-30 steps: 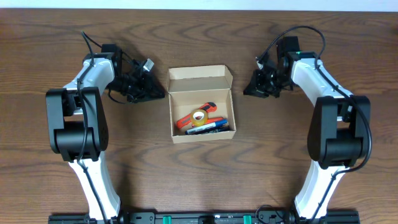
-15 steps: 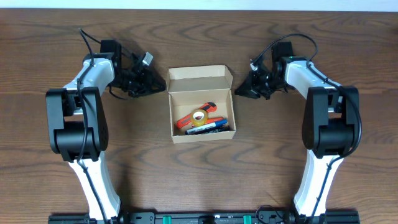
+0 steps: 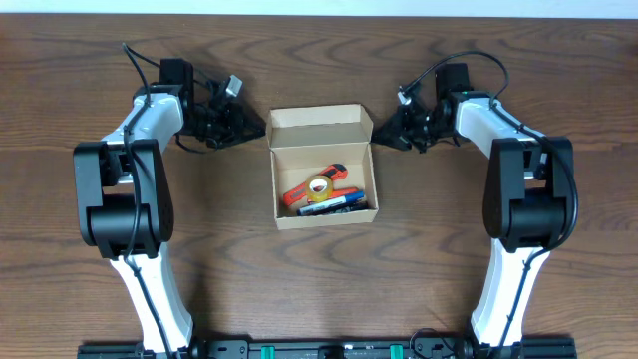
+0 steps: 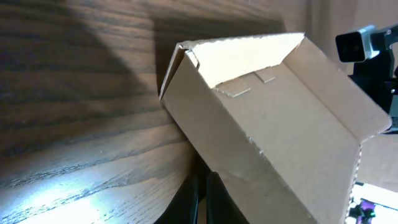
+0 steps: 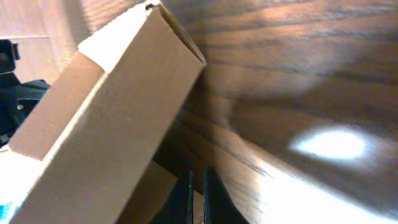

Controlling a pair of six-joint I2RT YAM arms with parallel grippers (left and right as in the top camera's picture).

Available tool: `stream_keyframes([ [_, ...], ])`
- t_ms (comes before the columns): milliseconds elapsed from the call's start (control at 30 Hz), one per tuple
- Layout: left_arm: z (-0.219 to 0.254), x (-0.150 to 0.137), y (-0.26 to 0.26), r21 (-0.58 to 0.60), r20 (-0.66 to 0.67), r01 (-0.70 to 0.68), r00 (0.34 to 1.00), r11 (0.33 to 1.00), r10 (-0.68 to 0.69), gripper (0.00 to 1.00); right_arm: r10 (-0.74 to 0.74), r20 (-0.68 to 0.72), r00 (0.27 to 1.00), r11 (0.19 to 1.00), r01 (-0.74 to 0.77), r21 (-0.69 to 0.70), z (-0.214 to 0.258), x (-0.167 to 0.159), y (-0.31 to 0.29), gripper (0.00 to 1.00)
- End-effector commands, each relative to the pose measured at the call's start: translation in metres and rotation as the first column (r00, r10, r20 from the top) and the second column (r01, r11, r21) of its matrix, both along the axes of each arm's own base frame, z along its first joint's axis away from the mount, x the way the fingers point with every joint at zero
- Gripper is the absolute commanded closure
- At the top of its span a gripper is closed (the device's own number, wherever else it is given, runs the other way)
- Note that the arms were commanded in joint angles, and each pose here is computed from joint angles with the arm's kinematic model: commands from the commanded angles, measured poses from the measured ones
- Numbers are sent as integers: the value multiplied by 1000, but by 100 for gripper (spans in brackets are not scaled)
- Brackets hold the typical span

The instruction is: Pack container

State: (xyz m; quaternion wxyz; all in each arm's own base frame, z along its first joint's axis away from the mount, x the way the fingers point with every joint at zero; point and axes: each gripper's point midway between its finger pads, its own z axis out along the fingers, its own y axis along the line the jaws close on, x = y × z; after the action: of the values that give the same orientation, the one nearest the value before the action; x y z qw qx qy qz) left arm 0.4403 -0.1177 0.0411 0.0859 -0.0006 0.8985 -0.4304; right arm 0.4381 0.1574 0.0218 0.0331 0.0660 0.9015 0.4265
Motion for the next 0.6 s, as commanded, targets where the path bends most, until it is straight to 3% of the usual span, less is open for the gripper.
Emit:
stream_keyframes([
  [0, -6, -1, -3, -47, -46, -21, 999, 999, 19, 94, 6, -42, 999, 999, -4, 42, -4, -3, 14, 99],
  [567, -21, -1, -8, -96, -90, -33, 996, 995, 25, 94, 13, -4, 1000, 998, -13, 67, 1, 3, 23, 99],
])
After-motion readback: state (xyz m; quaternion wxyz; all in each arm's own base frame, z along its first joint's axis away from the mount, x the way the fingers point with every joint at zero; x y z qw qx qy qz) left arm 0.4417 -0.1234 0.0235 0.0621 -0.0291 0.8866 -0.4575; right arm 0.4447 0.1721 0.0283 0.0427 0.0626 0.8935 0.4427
